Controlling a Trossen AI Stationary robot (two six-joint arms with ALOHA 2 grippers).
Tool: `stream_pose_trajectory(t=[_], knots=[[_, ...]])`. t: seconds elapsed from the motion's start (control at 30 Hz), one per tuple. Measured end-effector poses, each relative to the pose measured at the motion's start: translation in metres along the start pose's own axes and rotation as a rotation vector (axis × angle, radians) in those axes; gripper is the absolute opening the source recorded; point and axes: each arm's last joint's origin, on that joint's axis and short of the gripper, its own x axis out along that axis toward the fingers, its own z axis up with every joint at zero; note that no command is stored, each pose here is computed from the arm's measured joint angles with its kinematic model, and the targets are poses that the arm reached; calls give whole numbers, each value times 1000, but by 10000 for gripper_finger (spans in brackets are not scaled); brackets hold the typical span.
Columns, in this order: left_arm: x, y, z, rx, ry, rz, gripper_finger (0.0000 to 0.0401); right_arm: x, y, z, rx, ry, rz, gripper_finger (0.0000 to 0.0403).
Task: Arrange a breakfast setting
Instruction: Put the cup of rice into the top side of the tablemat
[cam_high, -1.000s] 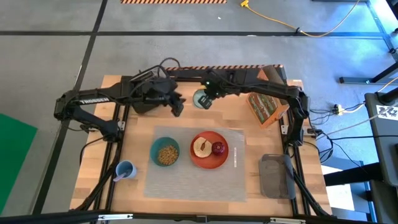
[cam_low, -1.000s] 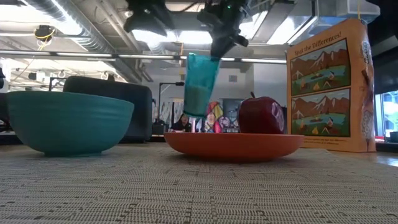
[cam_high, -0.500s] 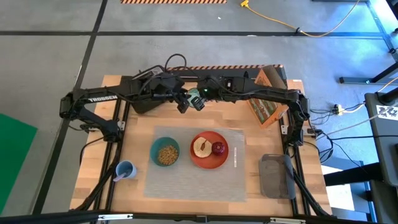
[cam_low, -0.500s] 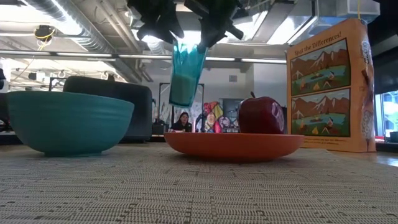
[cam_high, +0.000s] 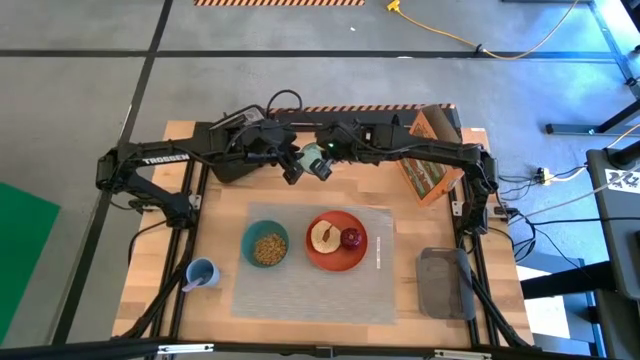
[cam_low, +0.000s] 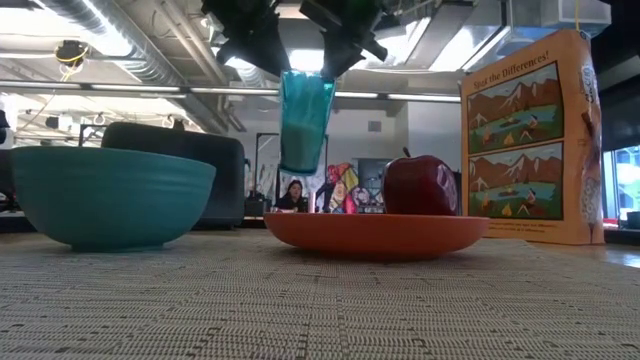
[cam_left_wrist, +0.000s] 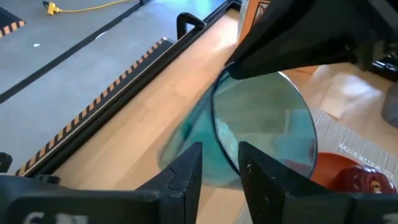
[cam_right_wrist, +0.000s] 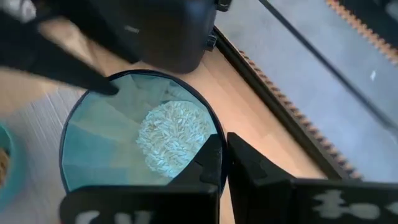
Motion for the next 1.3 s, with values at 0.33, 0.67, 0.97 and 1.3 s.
stream_pose_trajectory(t=[0.33,0.67,0.97,1.3], knots=[[0,0,1,-6,-17,5,103,-9,17,-4,-326,-25,7,1],[-1,-1,3,-26,-28,-39,104,-15,27,-3,-360,-86,-109,1],[-10,0,6,-92,-60,-53,104,-16,21,-4,-382,-78,-239,1],[2,-8,14,-9,-131,-107,104,-21,30,1,-469,-143,-267,1]])
